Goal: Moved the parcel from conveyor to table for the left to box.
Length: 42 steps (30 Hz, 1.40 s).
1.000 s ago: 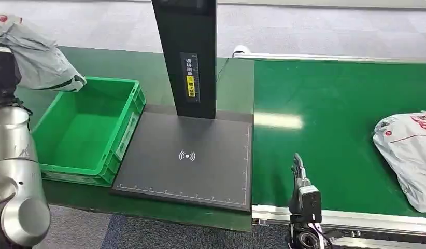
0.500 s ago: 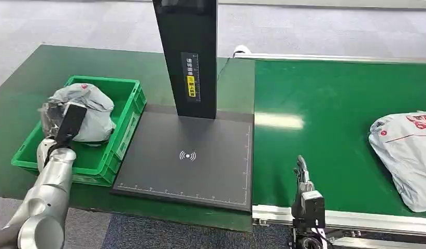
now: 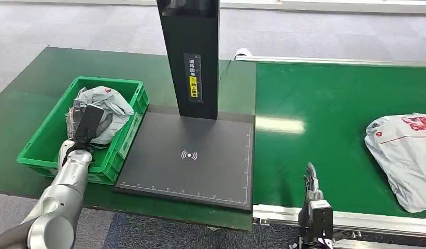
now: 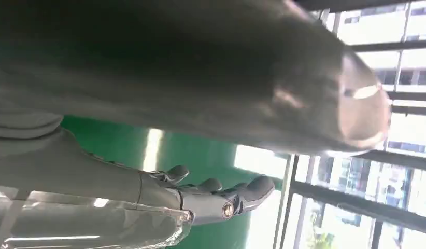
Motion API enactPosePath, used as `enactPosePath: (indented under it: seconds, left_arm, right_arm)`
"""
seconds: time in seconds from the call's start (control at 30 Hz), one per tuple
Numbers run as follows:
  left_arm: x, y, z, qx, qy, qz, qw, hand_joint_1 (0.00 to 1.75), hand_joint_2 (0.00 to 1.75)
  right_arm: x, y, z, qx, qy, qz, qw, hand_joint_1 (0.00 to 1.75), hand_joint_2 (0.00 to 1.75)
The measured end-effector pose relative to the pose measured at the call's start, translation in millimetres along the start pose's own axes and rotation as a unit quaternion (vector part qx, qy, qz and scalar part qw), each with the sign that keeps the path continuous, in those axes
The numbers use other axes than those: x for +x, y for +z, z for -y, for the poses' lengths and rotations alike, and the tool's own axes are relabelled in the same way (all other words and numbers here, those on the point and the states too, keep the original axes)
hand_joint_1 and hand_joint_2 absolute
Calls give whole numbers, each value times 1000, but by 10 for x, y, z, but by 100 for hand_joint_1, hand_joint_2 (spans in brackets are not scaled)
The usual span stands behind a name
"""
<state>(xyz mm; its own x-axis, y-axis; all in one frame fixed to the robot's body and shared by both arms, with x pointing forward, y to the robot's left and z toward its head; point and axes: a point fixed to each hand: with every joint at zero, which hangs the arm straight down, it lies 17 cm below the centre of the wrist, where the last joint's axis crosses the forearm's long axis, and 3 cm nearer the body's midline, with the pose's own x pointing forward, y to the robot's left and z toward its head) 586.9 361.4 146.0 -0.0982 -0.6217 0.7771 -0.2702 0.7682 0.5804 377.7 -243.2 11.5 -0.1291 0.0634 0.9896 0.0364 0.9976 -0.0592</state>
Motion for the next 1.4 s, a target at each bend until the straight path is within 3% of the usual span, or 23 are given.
enactPosePath:
  seconds: [0.17,0.33,0.93,1.4]
  left_arm:
    - [42,0,42,-6,12,5,1000,0,175]
    - [203,11,-119,38,59,46,996,0,175]
    - [482,200,-694,137,93,109,980,0,175]
    - [1172,386,-1145,156,119,210,958,0,175]
  right_arm:
    - [2,18,24,-3,1,-1,1000,0,0]
    - [27,57,77,-13,3,-1,1000,0,0]
    - [74,73,217,-39,5,1,999,0,0]
    - [100,110,329,-54,7,3,999,0,0]
